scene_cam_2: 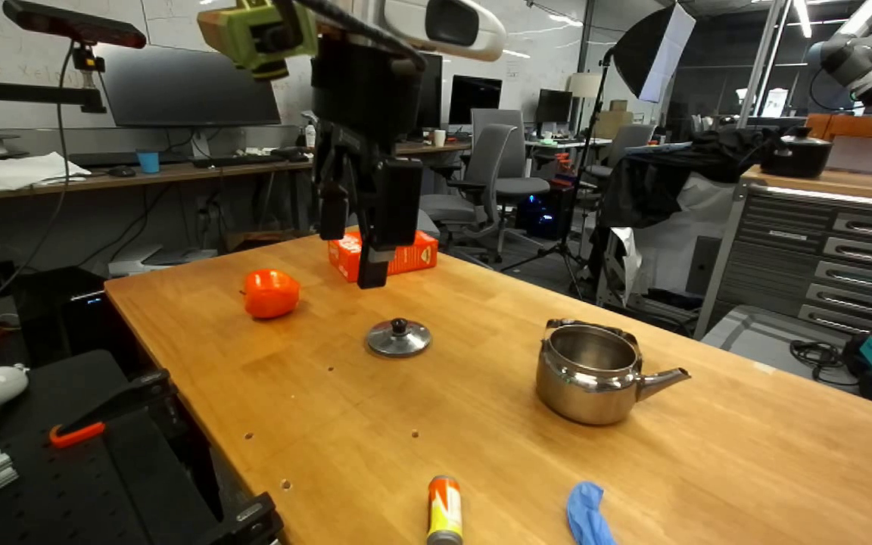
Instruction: Put the lid on the kettle
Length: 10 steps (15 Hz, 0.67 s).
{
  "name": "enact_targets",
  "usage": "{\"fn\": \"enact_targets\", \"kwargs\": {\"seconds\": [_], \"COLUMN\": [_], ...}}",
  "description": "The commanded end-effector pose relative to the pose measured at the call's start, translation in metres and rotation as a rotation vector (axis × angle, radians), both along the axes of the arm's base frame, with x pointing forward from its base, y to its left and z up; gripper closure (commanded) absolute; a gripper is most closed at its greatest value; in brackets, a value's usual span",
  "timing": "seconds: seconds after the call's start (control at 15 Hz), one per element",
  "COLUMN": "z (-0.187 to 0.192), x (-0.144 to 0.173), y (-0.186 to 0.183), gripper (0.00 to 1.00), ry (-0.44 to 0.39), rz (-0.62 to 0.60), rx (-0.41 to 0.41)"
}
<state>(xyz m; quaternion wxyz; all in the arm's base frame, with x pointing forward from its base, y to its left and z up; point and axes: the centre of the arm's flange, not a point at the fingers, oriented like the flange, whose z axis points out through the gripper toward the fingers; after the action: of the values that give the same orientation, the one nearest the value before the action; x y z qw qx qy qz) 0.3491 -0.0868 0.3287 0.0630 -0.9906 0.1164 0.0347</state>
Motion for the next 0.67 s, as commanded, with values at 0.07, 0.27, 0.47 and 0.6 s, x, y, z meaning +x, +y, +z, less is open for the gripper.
{"fn": "enact_targets", "kwargs": {"seconds": [0.07, 0.27, 0.47, 0.6], "z": [0.000, 0.004, 0.004, -0.002], "x": [0.000, 0.007, 0.029, 0.046], "y": [0.000, 0.007, 0.025, 0.040], "gripper": [0.00, 0.00, 0.00, 0.00], "ry": [0.000, 0.003, -0.020, -0.009], "rz": [0.000, 0.011, 0.055, 0.112], "rx": [0.000, -0.003, -0.042, -0.041]}}
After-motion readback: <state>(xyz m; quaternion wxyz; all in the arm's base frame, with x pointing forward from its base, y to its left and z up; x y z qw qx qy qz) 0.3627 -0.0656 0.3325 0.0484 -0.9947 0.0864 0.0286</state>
